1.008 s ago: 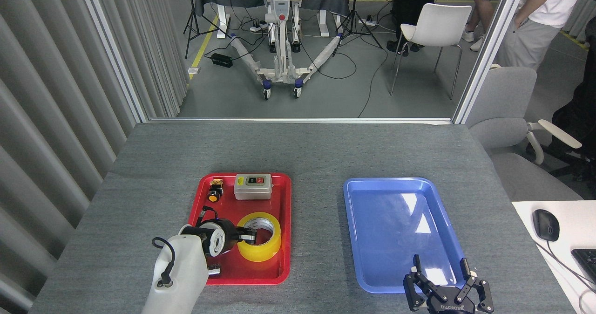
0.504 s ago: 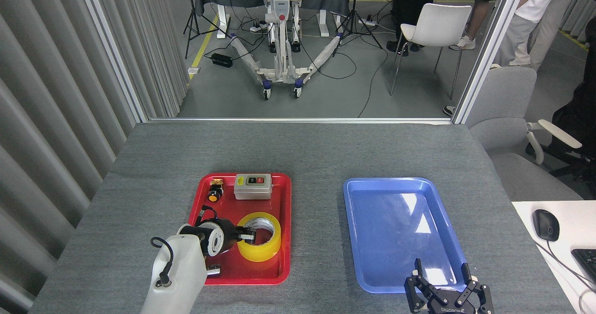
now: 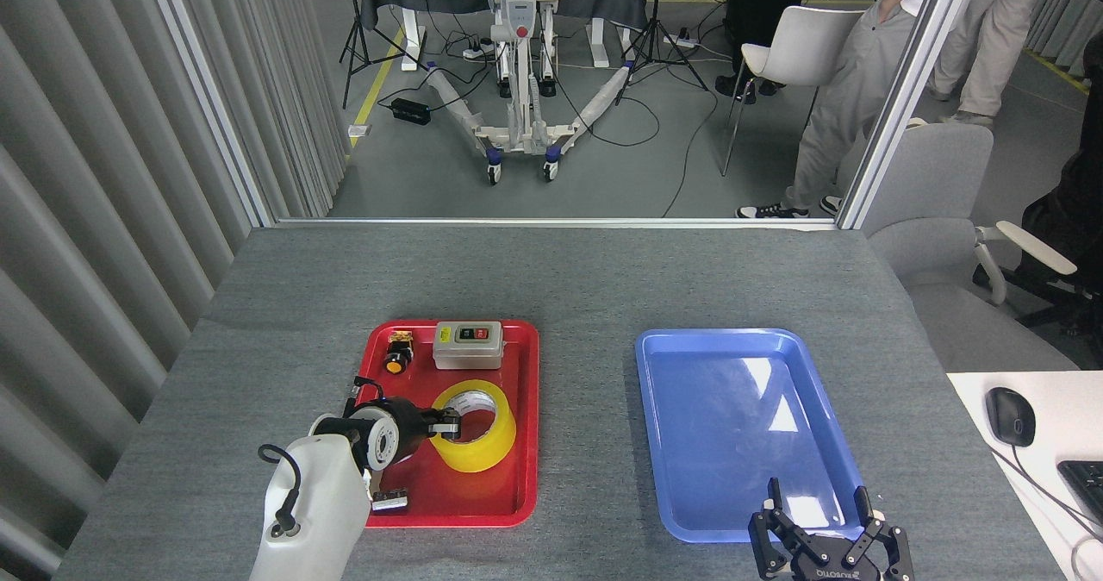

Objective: Place and move tape with both arms
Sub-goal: 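Lower the left gripper into the tape roll's hole and grip it, then drag the tape roll with the left gripper toward the table edge, out of the tray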

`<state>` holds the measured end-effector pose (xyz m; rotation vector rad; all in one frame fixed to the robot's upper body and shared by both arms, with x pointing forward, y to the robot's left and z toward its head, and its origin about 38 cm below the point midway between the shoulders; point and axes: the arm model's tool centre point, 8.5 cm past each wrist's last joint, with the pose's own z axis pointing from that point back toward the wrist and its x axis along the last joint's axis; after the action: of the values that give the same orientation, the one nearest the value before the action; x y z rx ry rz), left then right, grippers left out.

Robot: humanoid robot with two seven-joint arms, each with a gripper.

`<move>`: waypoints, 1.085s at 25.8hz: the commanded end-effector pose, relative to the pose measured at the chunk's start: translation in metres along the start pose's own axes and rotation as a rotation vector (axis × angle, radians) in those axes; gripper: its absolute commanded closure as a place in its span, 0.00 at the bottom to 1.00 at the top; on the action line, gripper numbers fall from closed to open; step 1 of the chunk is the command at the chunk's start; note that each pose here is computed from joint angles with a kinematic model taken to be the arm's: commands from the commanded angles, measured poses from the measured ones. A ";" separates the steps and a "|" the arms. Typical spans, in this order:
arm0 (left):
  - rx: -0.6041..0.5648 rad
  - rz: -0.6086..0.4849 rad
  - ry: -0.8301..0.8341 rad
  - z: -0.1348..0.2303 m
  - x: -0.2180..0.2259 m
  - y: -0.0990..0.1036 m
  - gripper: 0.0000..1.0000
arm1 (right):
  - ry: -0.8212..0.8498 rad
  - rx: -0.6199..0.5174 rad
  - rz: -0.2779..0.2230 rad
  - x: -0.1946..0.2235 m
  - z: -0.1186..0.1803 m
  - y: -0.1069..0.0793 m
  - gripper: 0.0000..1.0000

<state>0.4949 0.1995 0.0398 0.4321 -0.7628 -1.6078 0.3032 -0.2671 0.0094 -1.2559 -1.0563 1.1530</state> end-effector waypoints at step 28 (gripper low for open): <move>0.144 0.607 -0.656 0.057 0.009 -0.069 0.90 | -0.041 -0.023 0.013 0.008 -0.004 -0.006 0.00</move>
<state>0.4246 0.2065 0.0550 -0.1944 -1.3714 -1.1812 0.3078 -0.2655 0.0140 -1.2721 -1.0794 1.1721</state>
